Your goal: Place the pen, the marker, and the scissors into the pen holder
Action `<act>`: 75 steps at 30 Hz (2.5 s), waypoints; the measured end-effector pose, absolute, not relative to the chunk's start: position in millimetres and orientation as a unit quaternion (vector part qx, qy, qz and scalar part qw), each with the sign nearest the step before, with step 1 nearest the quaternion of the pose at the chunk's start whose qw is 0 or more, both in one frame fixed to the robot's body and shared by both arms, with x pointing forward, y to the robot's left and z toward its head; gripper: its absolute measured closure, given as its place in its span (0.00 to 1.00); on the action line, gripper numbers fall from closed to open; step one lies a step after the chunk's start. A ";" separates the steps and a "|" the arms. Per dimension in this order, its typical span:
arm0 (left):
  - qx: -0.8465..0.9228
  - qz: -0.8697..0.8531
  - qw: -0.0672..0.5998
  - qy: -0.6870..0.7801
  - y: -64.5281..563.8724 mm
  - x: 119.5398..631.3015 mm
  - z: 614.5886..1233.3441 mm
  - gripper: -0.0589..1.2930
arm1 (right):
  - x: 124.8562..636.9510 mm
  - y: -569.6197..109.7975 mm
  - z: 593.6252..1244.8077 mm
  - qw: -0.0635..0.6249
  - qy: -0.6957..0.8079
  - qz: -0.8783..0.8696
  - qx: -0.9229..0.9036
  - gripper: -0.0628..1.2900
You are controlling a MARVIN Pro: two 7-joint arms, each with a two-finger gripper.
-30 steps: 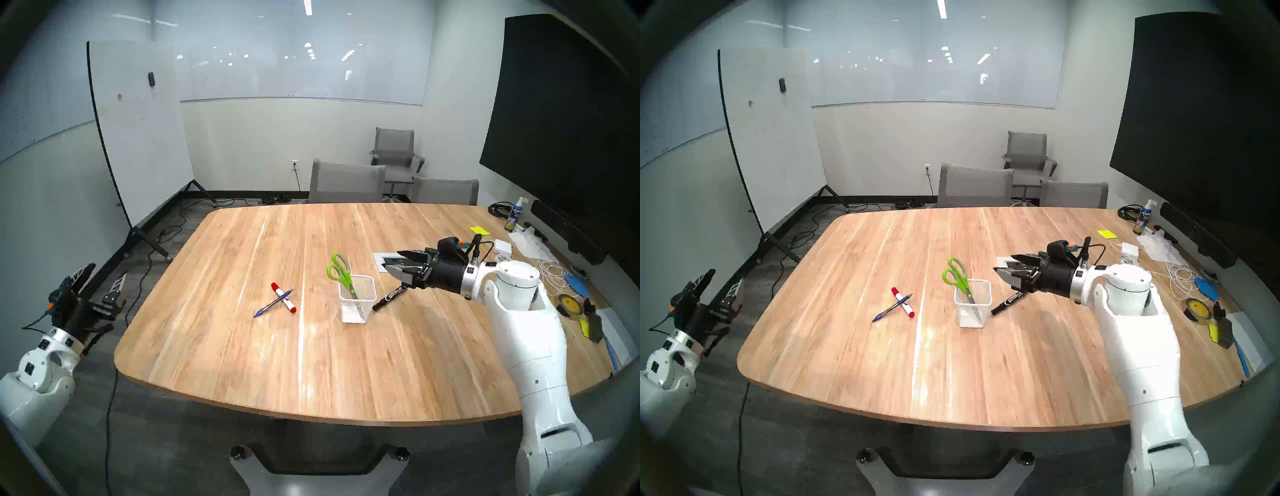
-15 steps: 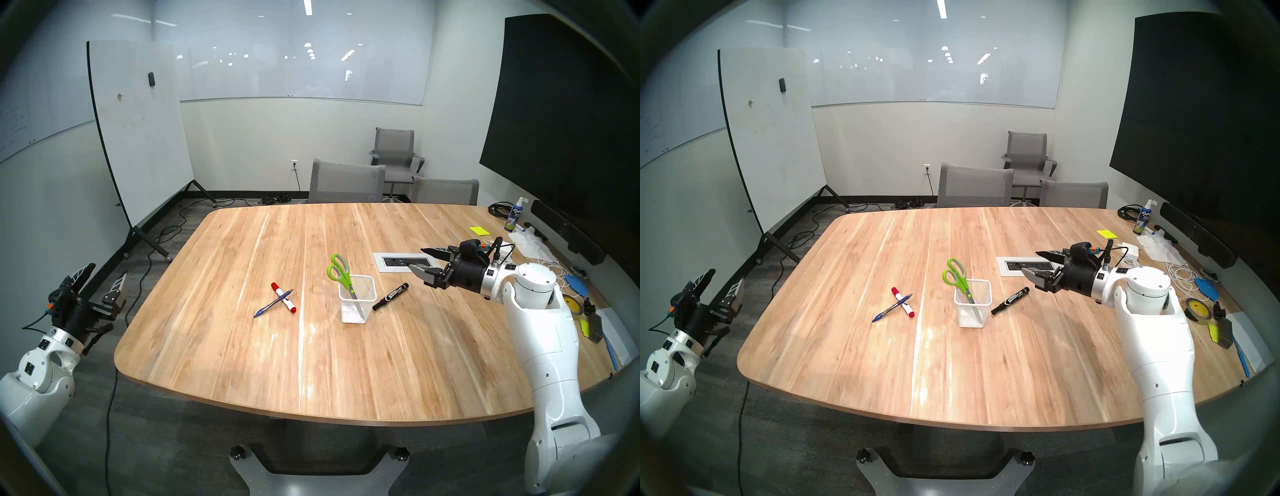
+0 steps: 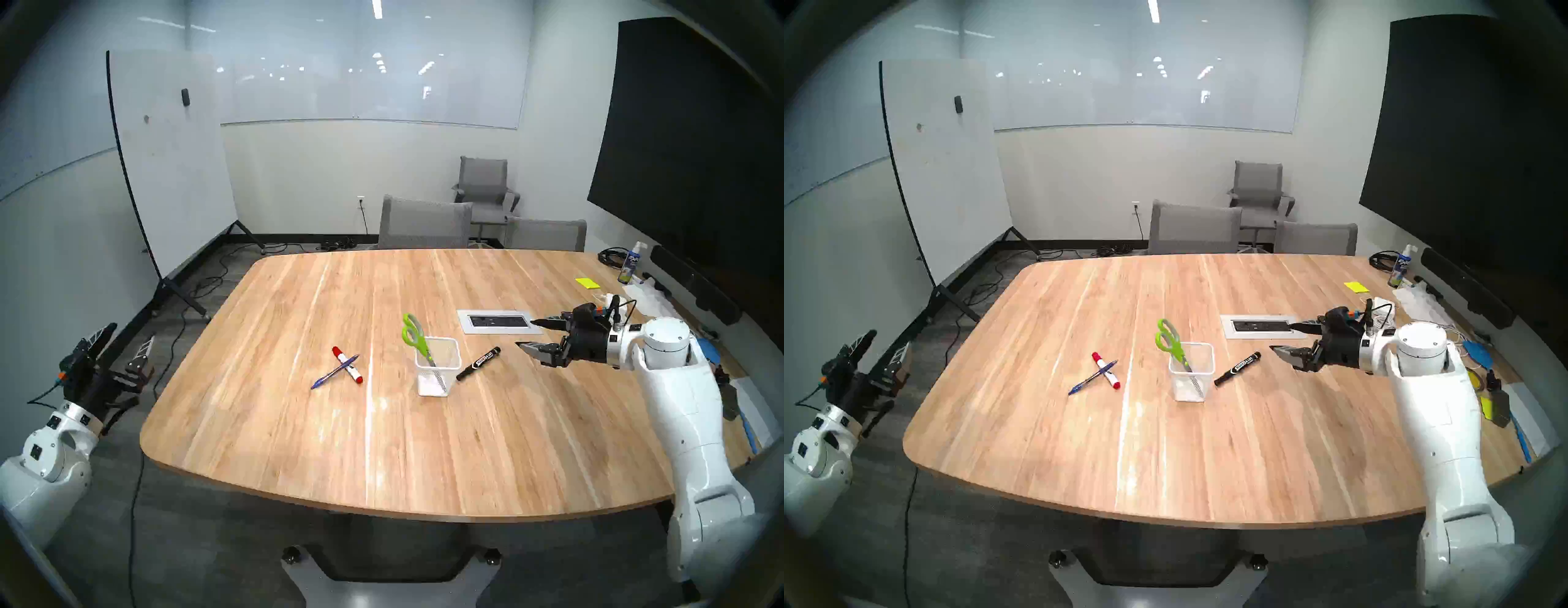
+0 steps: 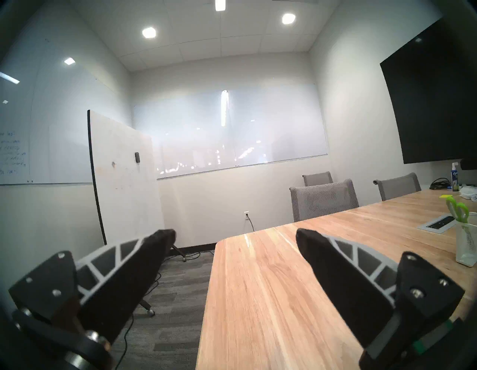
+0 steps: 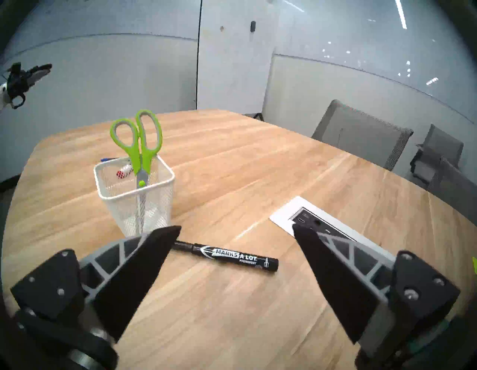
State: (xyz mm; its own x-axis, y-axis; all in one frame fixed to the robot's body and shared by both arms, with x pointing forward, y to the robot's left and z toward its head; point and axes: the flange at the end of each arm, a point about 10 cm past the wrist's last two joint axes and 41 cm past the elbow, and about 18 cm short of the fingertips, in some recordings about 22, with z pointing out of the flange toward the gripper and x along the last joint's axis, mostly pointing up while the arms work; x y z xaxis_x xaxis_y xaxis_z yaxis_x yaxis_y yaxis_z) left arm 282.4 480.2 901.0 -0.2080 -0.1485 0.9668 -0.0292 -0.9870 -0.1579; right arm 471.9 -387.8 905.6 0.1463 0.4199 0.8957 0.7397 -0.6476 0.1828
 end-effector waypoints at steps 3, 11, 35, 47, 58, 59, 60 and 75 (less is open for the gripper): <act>-0.628 -0.774 0.039 0.071 480.2 282.4 901.0 0.01 | 475.9 -388.4 905.0 0.145 -0.405 -0.514 -0.742 0.05; -0.628 -0.774 0.039 0.071 480.2 282.4 900.9 0.01 | 488.2 -387.0 910.5 0.135 -0.432 -0.502 -0.737 0.05; -0.628 -0.774 0.039 0.071 480.3 282.4 901.2 0.01 | 504.0 -370.2 916.3 0.141 -0.509 -0.476 -0.703 0.05; -0.628 -0.774 0.039 0.071 480.3 282.4 901.2 0.01 | 509.2 -351.9 914.2 0.135 -0.533 -0.470 -0.691 0.05; -0.628 -0.774 0.039 0.071 480.4 282.3 901.3 0.01 | 513.0 -339.7 907.1 0.120 -0.553 -0.456 -0.687 0.05; -0.628 -0.774 0.039 0.071 480.4 282.3 901.3 0.01 | 513.3 -338.8 905.9 0.119 -0.554 -0.454 -0.687 0.05; -0.628 -0.774 0.039 0.071 480.4 282.3 901.3 0.01 | 513.5 -338.2 905.0 0.119 -0.555 -0.454 -0.687 0.05; -0.628 -0.774 0.039 0.071 480.3 282.4 901.3 0.01 | 522.1 -337.4 876.6 0.120 -0.548 -0.434 -0.705 0.05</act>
